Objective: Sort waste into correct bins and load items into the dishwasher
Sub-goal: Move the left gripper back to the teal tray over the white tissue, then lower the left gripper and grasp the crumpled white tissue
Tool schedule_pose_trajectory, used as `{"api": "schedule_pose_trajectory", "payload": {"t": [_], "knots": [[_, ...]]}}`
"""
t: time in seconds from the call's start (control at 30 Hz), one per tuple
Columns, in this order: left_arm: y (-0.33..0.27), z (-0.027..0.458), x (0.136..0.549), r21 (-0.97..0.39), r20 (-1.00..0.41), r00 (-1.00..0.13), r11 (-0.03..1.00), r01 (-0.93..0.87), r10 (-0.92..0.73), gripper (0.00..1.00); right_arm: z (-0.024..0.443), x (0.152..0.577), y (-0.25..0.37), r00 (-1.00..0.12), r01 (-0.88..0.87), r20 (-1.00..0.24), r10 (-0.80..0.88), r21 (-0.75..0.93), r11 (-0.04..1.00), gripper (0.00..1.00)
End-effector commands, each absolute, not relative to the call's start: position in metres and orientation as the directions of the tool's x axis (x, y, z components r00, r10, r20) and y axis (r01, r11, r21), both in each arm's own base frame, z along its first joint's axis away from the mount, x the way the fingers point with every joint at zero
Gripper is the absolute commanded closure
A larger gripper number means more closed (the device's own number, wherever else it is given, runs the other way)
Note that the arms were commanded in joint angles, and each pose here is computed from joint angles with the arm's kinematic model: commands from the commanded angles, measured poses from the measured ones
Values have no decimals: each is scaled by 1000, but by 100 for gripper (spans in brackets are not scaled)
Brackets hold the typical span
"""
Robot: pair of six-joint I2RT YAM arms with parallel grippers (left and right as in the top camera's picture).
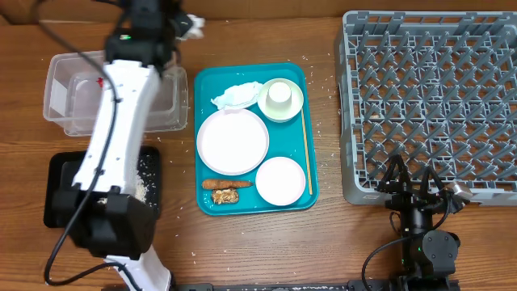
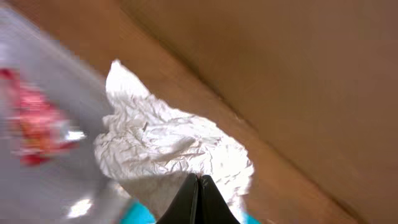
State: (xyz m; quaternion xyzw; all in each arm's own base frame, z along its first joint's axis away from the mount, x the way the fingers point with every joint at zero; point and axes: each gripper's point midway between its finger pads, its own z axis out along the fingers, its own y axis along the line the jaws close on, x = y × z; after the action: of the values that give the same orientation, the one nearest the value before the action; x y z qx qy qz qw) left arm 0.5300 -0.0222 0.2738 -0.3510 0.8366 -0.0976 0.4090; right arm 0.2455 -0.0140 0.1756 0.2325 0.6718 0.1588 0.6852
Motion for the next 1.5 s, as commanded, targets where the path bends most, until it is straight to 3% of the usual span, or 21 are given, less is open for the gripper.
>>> {"api": "schedule_pose_trajectory", "payload": {"t": [0.0, 0.1, 0.13, 0.17, 0.2, 0.23, 0.33, 0.43, 0.57, 0.93, 1.23, 1.47], "knots": [[43, 243, 515, -336, -604, -399, 675, -657, -690, 96, 174, 246, -13, 46, 88, -852, 521, 523, 848, 0], [82, 212, 504, -264, -559, -407, 620, -739, -723, 96, 174, 246, -13, 46, 88, -852, 521, 523, 848, 0], [88, 205, 502, -250, -547, -410, 610, -752, -729, 91, 174, 246, -13, 46, 88, -852, 521, 523, 848, 0], [91, 197, 500, -237, -531, -419, 604, -761, -737, 73, 174, 246, -13, 46, 88, -852, 521, 523, 848, 0], [92, 189, 499, -232, -510, -431, 602, -764, -744, 45, 174, 246, -13, 46, 88, -852, 521, 523, 848, 0], [90, 183, 498, -232, -485, -446, 603, -764, -752, 24, 174, 246, -13, 46, 88, -852, 521, 523, 848, 0], [78, 171, 497, -257, -414, -488, 613, -747, -768, 10, 174, 246, -13, 46, 88, -852, 521, 523, 848, 0], [55, 169, 501, -322, -352, -552, 652, -687, -756, 9, 174, 246, -13, 46, 88, -852, 521, 523, 848, 0], [8, 175, 511, -404, -329, -687, 754, -517, -647, 18, 174, 246, -13, 46, 88, -852, 521, 523, 848, 0], [-120, 171, 498, -398, -329, -834, 866, -304, -444, 16, 174, 246, -13, 46, 88, -852, 521, 523, 848, 0], [-161, 110, 504, -315, -308, -876, 908, -275, -372, 14, 174, 246, -13, 46, 88, -852, 521, 523, 848, 0], [-155, 52, 512, -305, -216, -857, 866, -396, -468, 20, 174, 246, -13, 46, 88, -852, 521, 523, 848, 0]]}}
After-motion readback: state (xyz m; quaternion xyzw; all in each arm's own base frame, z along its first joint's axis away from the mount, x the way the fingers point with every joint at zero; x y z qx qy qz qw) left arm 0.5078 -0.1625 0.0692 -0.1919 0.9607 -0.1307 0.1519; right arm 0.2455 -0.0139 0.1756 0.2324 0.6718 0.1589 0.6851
